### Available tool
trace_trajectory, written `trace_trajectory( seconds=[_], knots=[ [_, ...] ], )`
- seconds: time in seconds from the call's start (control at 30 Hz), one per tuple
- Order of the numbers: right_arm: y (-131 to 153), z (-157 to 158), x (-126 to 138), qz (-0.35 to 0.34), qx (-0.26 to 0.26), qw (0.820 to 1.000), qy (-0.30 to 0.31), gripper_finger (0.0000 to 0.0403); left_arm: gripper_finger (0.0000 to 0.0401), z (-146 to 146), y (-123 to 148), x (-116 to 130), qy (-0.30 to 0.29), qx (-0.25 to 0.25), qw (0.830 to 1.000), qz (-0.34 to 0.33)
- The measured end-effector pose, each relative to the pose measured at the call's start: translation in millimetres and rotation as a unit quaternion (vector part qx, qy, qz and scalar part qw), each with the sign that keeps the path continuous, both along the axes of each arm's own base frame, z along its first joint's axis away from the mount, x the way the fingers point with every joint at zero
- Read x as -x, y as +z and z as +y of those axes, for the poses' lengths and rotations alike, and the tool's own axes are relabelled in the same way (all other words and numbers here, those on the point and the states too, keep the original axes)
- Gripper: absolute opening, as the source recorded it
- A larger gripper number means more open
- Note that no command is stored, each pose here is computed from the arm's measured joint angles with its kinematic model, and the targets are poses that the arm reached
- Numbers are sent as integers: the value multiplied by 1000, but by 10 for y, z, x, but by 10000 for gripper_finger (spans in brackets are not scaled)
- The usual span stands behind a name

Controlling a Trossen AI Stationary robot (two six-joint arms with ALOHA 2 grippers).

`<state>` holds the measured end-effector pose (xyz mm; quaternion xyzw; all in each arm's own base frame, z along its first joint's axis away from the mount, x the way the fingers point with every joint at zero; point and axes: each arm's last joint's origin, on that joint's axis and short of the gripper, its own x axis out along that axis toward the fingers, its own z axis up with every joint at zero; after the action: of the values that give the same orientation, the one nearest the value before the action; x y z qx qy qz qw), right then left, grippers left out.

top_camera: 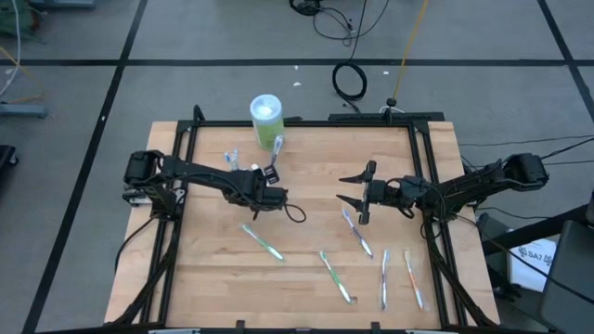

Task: Pick & Place toothbrushing station
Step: Put the mouthwash into the transparent organizer, then put the top purple toothbrush into the transparent organizer

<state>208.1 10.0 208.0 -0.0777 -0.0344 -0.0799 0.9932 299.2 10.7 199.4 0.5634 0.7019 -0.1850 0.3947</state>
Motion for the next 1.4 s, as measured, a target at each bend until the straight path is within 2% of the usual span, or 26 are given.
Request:
trace_trajectory(
  seconds=[0.33,0.43,0.6,0.8,0.93,1.0,1.03,1.17,1.27,1.4],
  knots=[
    [-3,0,0,1,0,1000,0,212,196,-5,-65,-53,-7,9,1000,-2],
    [-5,0,-1,2,0,1000,0,212,211,-30,-64,-81,25,7,999,-46],
    [-5,0,-1,3,0,1000,0,212,212,-96,61,-183,79,57,988,-119],
    [-5,0,-1,2,-1,1000,0,212,196,-144,362,-294,77,33,984,-159],
    [-4,0,-1,0,-13,1000,1,212,191,-156,632,-317,130,33,970,-200],
    [-2,0,0,-1,-13,1000,1,212,191,-164,782,-289,187,53,953,-234],
    [-3,0,0,-1,-13,1000,1,212,191,-170,859,-278,222,67,938,-258],
    [-1,0,0,-2,-13,1000,0,212,191,-158,1202,-101,358,152,847,-361],
    [0,-2,0,-2,-13,1000,-2,212,191,-145,1435,94,393,188,804,-406],
    [-2,-6,0,-1,-13,1000,-4,212,191,-129,1763,399,401,215,754,-473]
  ],
)
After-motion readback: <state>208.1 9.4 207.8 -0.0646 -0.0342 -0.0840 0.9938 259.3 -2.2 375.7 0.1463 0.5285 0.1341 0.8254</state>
